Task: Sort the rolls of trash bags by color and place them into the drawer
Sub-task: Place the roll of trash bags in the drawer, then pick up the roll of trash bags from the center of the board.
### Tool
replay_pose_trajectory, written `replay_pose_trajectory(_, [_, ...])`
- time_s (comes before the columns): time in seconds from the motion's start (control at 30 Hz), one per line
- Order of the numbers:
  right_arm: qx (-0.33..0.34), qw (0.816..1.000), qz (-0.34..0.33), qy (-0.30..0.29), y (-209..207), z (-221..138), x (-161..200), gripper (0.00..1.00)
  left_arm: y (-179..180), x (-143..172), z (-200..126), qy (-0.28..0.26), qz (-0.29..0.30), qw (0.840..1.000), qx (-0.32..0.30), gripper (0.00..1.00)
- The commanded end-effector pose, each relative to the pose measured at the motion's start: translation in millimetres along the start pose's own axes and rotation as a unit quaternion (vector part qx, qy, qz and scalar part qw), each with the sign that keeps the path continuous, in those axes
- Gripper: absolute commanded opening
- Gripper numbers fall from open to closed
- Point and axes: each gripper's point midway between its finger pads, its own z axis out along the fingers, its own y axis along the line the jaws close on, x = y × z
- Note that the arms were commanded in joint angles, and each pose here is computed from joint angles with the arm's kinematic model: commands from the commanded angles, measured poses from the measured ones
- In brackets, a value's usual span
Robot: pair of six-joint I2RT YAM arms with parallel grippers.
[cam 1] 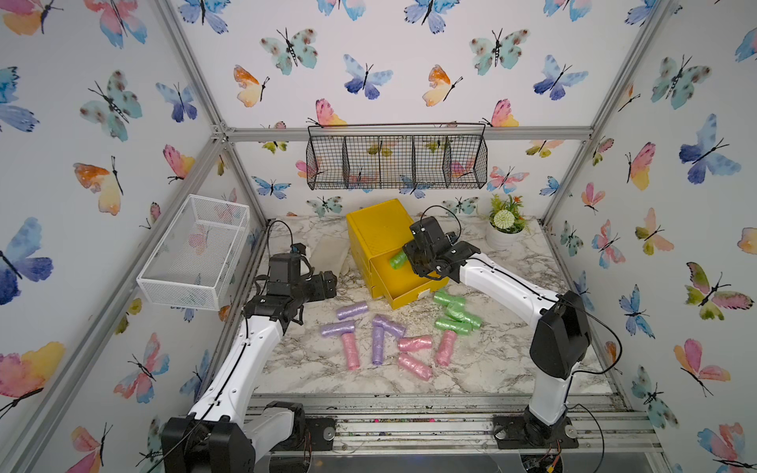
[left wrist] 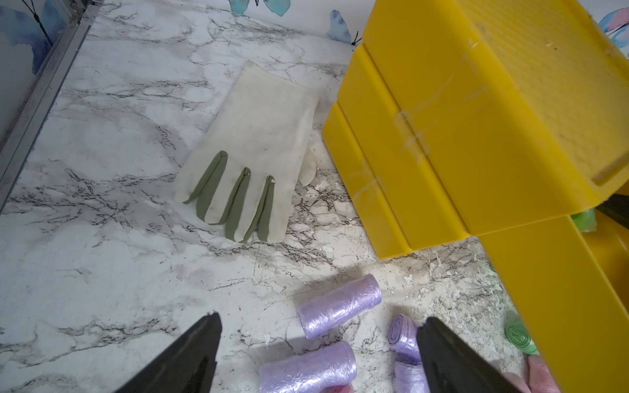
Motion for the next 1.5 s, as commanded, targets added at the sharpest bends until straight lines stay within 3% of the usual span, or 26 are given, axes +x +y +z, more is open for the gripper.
replay_pose_trajectory(0.0, [-0.029, 1.0, -0.007, -0.009, 14.1, -23.8, -5.3, 0.46, 0.4, -1.4, -5.5, -0.009, 0.004, 1.0, 0.003, 0.95])
replay_pose_trajectory(0.33, [-0.086, 0.995, -0.054, -0.024, 33.6, -83.0, -21.2, 0.46, 1.4, -0.4, -3.9, -0.007, 0.004, 1.0, 0.001, 0.95])
replay_pose_trajectory(0.53, [-0.12, 0.983, -0.135, -0.01, 27.6, -126.8, -38.4, 0.47, 2.7, 0.4, -3.2, -0.007, 0.004, 1.0, -0.002, 0.95])
replay_pose_trajectory(0.9, [-0.015, 0.958, -0.283, -0.029, -54.8, -163.3, -90.1, 0.51, 8.1, 0.9, -1.2, -0.007, 0.004, 1.0, -0.017, 0.94])
replay_pose_trajectory(1.07, [0.04, 0.956, -0.291, 0.004, -105.3, -160.1, -92.3, 0.51, 9.0, 1.7, 0.1, -0.004, 0.003, 1.0, -0.019, 0.94])
replay_pose_trajectory(1.2, [0.078, 0.962, -0.258, 0.038, -150.0, -144.8, -78.6, 0.51, 8.9, 1.6, 0.8, -0.003, 0.003, 1.0, -0.019, 0.94])
replay_pose_trajectory(1.47, [0.125, 0.962, -0.237, 0.046, -189.9, -116.8, -77.5, 0.54, 7.7, 2.1, 0.1, -0.003, 0.003, 1.0, -0.015, 0.94])
